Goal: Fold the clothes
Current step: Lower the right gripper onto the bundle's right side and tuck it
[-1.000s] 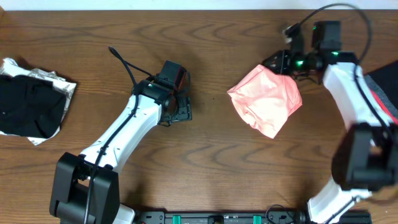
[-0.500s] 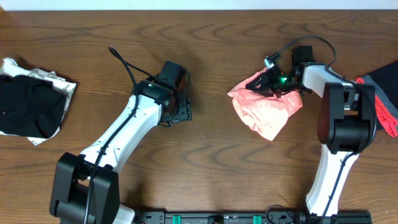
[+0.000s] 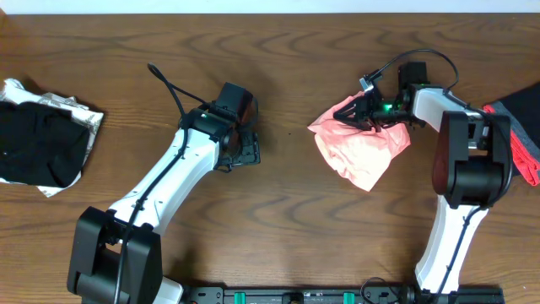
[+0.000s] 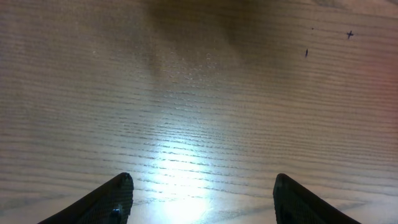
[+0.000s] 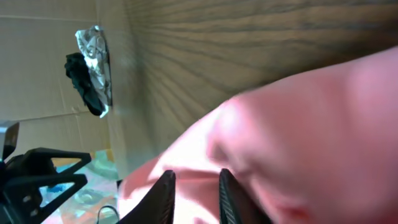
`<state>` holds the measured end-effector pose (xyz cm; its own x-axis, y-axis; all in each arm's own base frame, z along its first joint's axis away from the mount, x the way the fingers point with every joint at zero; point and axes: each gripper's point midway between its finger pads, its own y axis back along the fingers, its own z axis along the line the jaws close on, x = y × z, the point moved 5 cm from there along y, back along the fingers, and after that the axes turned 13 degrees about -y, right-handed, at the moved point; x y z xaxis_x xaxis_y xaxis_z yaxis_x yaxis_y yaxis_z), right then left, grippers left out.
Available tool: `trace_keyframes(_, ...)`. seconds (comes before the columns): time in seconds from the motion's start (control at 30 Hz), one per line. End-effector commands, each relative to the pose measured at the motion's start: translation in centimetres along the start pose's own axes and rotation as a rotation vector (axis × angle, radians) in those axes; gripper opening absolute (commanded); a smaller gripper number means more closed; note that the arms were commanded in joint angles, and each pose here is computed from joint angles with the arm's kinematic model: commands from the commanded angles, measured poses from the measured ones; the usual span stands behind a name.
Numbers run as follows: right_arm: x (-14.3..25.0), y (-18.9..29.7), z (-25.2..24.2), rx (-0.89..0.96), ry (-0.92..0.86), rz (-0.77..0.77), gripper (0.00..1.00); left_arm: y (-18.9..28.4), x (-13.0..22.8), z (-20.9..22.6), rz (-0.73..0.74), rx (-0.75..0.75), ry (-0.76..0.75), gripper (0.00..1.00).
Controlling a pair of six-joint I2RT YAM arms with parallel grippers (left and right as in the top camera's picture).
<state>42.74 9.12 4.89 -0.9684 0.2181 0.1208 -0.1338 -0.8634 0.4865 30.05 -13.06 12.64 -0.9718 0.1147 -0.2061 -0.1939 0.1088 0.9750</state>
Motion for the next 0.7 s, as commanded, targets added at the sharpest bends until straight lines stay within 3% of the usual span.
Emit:
trace_keyframes(0.0,0.5,2.9,5.5,-0.008,0.17,-0.074,0.25,-0.2,0.2,0.2,0.011,-0.004,-0.015,0.72)
trace_keyframes(0.23,2.1,7.3,9.4,0.224,0.251,-0.243,0.3,-0.2,0.2,0.2,0.01,-0.004,-0.015,0.72)
trace_keyframes(0.67,6.8,1.5,0.6,0.405,0.102,0.001,0.31,-0.2,0.2,0.2,0.01,-0.004,-0.015,0.72)
